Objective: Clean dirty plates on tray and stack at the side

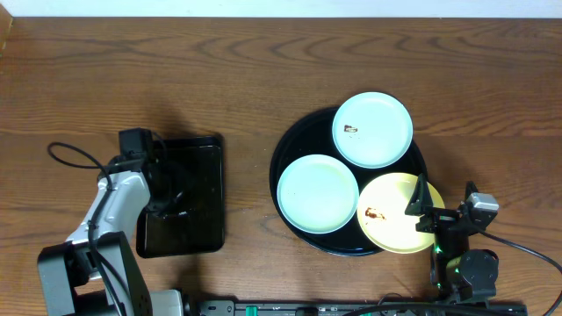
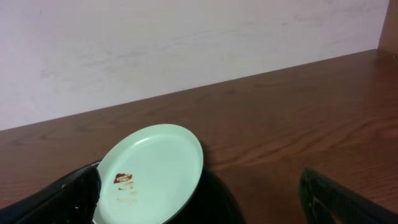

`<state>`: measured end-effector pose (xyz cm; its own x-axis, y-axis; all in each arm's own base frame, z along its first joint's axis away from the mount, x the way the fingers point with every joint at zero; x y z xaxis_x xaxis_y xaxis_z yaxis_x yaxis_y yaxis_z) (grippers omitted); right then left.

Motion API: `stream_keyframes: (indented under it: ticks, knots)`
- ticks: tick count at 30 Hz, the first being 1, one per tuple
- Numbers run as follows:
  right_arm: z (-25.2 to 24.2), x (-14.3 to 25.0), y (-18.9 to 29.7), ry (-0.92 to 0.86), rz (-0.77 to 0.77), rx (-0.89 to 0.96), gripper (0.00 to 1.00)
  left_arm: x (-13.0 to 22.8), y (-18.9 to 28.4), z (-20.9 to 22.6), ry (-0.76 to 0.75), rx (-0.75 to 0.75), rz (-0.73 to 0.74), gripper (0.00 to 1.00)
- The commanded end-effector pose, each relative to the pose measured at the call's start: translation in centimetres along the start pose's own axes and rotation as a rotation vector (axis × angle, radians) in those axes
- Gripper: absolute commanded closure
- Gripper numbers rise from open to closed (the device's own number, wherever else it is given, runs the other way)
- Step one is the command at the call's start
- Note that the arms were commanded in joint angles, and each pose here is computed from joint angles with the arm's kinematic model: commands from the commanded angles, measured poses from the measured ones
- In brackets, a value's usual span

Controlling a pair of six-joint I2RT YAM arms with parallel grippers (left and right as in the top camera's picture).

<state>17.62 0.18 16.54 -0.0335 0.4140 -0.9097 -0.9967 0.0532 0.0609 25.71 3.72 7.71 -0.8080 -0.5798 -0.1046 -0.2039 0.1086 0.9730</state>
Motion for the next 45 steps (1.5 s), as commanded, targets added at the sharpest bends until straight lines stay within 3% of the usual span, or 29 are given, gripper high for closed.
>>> stream_keyframes:
  ticks: [1, 5, 7, 8, 11, 12, 18, 21, 29, 45]
  knots:
    - [-0.2, 0.1, 0.0, 0.008, -0.002, 0.006, 0.01, 0.0, 0.2, -1.3, -0.015, 0.030, 0.011, 0.42]
    - [-0.2, 0.1, 0.0, 0.008, -0.002, 0.006, 0.01, 0.4, 0.1, -2.0, 0.005, 0.032, 0.018, 0.61]
    - [-0.2, 0.1, 0.0, 0.008, -0.002, 0.006, 0.01, 0.7, 0.0, -2.3, 0.009, 0.031, 0.026, 0.76]
    - [-0.2, 0.1, 0.0, 0.008, -0.002, 0.007, 0.01, 0.9, 0.0, -2.4, 0.015, 0.030, 0.031, 0.76]
    - [-0.2, 0.1, 0.0, 0.008, -0.002, 0.006, 0.01, 1.0, 0.0, -3.1, -0.010, 0.040, 0.024, 0.35]
    - [-0.2, 0.1, 0.0, 0.008, -0.002, 0.007, 0.01, 1.0, 0.1, -3.3, -0.018, 0.045, 0.019, 0.33]
    - [-0.2, 0.1, 0.0, 0.008, -0.002, 0.006, 0.01, -0.2, 2.2, -5.2, -0.195, 0.099, -0.050, 0.33]
    - [-0.2, 0.1, 0.0, 0.008, -0.002, 0.006, 0.01, -1.1, 3.9, -4.7, -0.270, 0.007, -0.125, 0.34]
    - [-0.2, 0.1, 0.0, 0.008, -0.002, 0.006, 0.01, -2.3, 4.4, -3.3, -0.261, -0.153, -0.219, 0.33]
    - [-0.2, 0.1, 0.0, 0.008, -0.002, 0.006, 0.01, -3.0, 0.4, -4.1, -0.261, -0.096, -0.150, 0.37]
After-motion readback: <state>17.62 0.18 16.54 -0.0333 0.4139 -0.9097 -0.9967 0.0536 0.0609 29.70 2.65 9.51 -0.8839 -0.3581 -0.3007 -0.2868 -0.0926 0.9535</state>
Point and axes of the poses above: each gripper's point midway between its finger pads, its own y axis back along the fingers, its own z axis along the line the jaws close on, x = y × z, the point moved 7 cm from there along y, back along the fingers, and after that the axes turned 10 degrees about -y, right-handed, at the moved point
